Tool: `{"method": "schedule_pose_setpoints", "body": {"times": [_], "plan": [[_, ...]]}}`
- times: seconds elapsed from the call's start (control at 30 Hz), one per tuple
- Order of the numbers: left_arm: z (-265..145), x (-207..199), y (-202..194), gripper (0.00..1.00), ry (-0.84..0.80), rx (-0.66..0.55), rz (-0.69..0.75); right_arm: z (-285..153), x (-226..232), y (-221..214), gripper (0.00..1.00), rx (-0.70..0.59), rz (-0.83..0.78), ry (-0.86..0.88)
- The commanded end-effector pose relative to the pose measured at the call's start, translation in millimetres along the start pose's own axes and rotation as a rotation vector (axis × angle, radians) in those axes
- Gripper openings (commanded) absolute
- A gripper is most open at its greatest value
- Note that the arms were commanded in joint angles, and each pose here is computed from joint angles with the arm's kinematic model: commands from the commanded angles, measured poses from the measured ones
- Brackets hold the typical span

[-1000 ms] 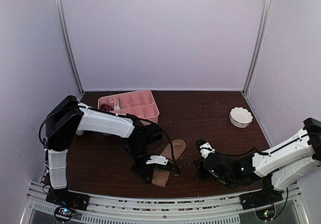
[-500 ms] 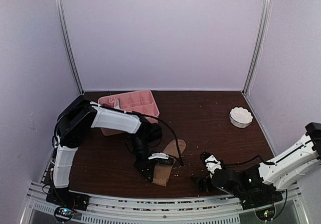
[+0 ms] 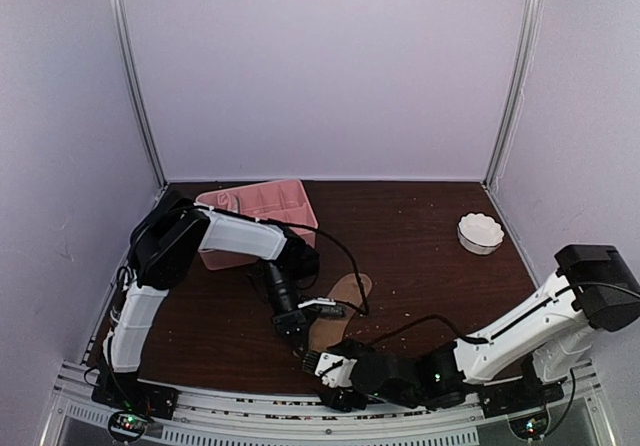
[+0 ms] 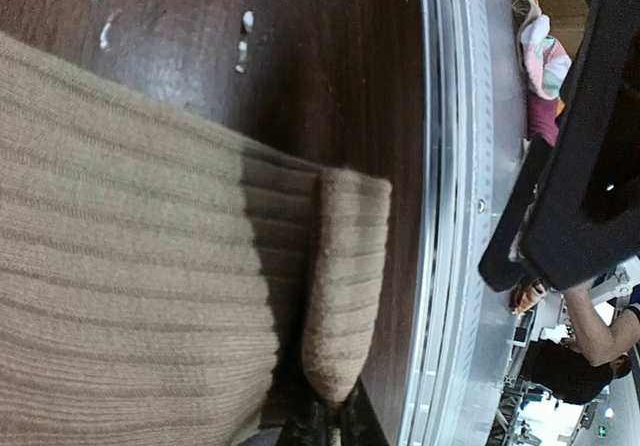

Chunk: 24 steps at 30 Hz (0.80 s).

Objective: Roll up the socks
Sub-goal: Roll the sock at the center of the board.

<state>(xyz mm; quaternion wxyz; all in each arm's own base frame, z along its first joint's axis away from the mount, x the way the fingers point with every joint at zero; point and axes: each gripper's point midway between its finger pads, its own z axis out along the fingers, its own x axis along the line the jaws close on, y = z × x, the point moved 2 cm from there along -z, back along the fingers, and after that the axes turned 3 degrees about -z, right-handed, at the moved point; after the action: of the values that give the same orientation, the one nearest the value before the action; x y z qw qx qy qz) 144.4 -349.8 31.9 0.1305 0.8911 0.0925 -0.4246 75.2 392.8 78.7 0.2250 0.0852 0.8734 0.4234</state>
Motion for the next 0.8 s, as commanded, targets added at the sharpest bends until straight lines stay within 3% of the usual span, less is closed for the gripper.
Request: {"method": "schedule_pose_setpoints", "body": {"times": [0.0, 0.2, 0.33, 0.57, 0.63, 0.77], "plan": [[-1.9, -2.6, 1.6, 0.0, -0.029, -0.009, -0.024, 19.4, -0.1, -4.3, 0.76, 0.048, -0.135, 0.037], [-2.3, -1.2, 3.3, 0.0, -0.024, -0.01, -0.023, 37.7, -16.1, -13.1, 0.59, 0.106, -0.168, 0.015], [-3.4, -2.0, 4.0, 0.0, -0.021, -0.011, -0.019, 45.0, -16.4, -23.7, 0.34, 0.151, -0.172, 0.033], [-4.2, 0.5, 5.5, 0.06, -0.006, -0.007, -0.018, 46.7, -12.8, -42.9, 0.13, 0.211, -0.154, 0.041], [-5.0, 0.2, 5.9, 0.14, -0.003, -0.007, -0.01, 46.8, -11.5, -47.7, 0.09, 0.222, -0.13, 0.045], [-14.8, -6.0, 6.5, 0.4, 0.028, -0.034, 0.041, 48.0, -14.3, -57.8, 0.06, 0.253, -0.018, 0.045]]}}
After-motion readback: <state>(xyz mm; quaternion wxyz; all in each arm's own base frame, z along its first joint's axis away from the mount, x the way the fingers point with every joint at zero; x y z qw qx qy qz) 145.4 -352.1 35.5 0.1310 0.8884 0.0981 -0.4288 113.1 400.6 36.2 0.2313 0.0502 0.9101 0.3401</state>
